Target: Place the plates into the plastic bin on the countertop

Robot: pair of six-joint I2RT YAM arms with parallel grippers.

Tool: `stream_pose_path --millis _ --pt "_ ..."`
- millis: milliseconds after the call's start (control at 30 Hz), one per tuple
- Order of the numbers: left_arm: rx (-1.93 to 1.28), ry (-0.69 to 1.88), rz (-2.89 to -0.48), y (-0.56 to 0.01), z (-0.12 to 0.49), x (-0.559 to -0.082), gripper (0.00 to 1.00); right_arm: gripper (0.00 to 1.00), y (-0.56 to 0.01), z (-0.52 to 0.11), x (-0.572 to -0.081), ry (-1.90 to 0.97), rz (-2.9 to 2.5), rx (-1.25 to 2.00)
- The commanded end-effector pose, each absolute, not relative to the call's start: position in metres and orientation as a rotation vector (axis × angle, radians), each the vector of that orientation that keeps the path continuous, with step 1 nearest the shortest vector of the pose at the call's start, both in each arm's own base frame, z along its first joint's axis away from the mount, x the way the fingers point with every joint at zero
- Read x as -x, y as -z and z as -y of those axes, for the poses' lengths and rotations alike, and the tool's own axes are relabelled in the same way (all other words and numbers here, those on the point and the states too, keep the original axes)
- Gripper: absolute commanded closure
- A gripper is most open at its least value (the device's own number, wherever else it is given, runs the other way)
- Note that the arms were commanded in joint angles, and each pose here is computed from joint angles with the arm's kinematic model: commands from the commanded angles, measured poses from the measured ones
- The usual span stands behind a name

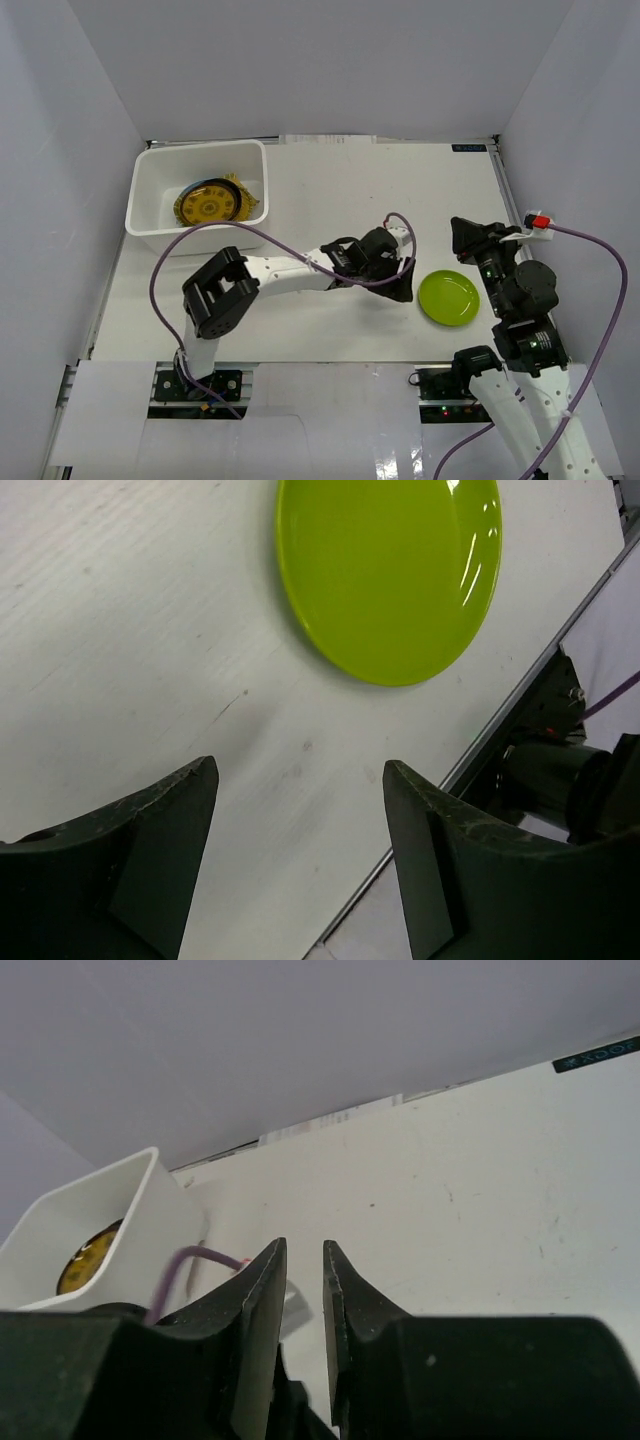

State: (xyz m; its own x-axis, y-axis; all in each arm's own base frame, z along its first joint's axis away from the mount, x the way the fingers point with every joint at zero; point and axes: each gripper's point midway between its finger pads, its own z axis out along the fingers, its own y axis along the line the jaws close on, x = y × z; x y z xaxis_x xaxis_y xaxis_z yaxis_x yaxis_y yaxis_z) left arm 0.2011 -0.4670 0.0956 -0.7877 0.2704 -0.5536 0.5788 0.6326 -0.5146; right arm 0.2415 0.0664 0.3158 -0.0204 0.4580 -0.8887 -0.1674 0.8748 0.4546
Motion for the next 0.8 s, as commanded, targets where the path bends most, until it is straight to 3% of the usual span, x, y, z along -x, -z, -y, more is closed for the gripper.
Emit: stream_pose_path --millis 0,233,467,500,567,600,733,767 --pt "-0.661 0.968 -2.303 -0.115 0.501 -0.216 0.23 0.73 -0.351 -0.082 -0.217 -0.624 -1.44 -0.148" --pt "-0.714 0.895 -2.308 -0.081 0.537 -0.223 0.24 0.72 -0.354 -0.094 -0.206 -0.663 -1.454 -0.046" --pt "-0.718 0.761 -2.329 -0.052 0.549 -0.243 0.34 0.71 -0.34 -0.096 -0.208 -0.663 -1.47 -0.043" --pt "-0.725 0.751 -2.329 -0.049 0.55 -0.244 0.44 0.71 -0.336 -0.096 -0.209 -0.665 -1.475 -0.043" --pt "-0.718 0.729 -2.329 -0.043 0.554 -0.249 0.55 0.71 -0.336 -0.097 -0.209 -0.67 -1.466 -0.044" --pt "-0.726 0.717 -2.335 -0.04 0.554 -0.249 0.68 0.71 -0.335 -0.096 -0.21 -0.668 -1.467 -0.045" --pt "-0.715 0.661 -2.327 -0.038 0.547 -0.254 1.0 0.71 -0.334 -0.096 -0.21 -0.658 -1.47 -0.034" --pt "-0.696 0.635 -2.313 -0.043 0.542 -0.258 1.0 0.7 -0.333 -0.093 -0.212 -0.639 -1.472 -0.047"
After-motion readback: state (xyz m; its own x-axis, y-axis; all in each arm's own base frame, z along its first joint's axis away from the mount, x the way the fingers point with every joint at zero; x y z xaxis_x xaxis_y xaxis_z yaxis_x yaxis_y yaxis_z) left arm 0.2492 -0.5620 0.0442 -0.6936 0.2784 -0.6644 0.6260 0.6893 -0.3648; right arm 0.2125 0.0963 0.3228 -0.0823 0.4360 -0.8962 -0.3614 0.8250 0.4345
